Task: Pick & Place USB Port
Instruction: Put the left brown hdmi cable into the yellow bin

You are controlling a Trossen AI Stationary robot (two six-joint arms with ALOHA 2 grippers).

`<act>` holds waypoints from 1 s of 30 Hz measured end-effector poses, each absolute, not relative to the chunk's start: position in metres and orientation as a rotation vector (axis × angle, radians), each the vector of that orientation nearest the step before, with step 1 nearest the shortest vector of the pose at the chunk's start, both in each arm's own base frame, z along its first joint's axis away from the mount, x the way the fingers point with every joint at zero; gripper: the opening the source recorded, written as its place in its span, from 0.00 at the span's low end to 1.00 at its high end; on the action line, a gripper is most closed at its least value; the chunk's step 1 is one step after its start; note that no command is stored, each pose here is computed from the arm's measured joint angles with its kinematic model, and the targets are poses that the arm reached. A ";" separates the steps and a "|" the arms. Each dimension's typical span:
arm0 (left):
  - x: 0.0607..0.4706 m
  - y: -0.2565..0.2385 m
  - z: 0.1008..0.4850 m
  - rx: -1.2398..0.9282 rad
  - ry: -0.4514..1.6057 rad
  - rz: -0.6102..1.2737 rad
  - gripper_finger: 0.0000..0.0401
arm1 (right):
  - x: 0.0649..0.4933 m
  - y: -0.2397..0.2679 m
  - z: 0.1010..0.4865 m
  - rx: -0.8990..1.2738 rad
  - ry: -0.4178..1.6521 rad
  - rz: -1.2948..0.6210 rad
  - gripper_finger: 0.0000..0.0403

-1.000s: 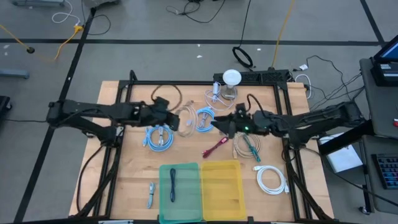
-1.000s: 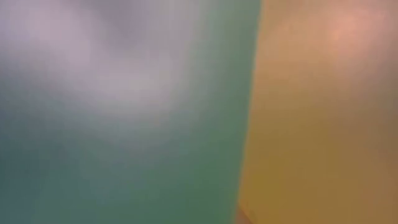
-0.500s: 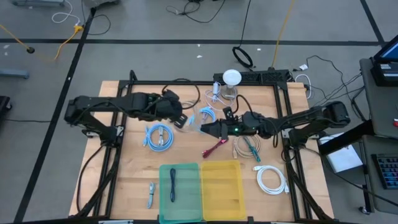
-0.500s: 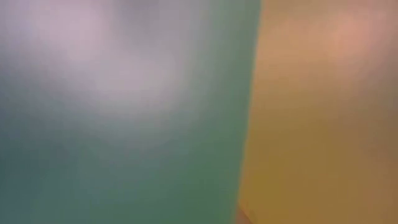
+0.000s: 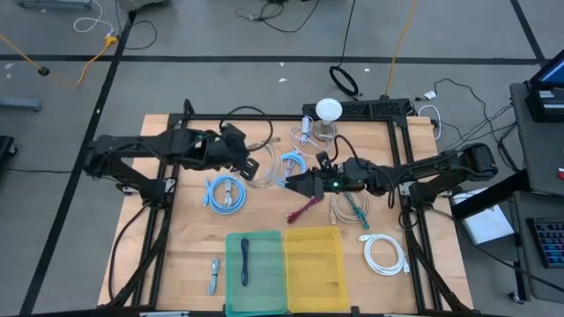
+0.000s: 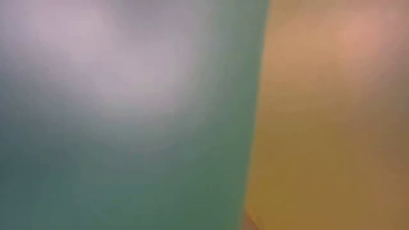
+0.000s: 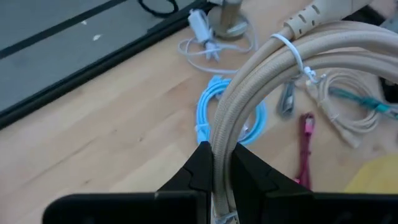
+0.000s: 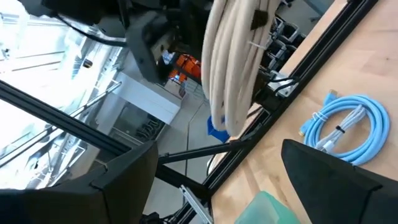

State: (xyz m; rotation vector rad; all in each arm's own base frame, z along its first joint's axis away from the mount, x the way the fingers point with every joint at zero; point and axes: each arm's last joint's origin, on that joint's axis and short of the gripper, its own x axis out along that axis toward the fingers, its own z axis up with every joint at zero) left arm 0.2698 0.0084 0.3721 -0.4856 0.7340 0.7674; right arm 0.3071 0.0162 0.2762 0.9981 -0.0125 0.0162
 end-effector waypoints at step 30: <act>0.312 -0.013 0.350 -0.521 0.735 0.608 0.08 | 0.307 0.014 0.272 1.030 0.023 -0.008 0.42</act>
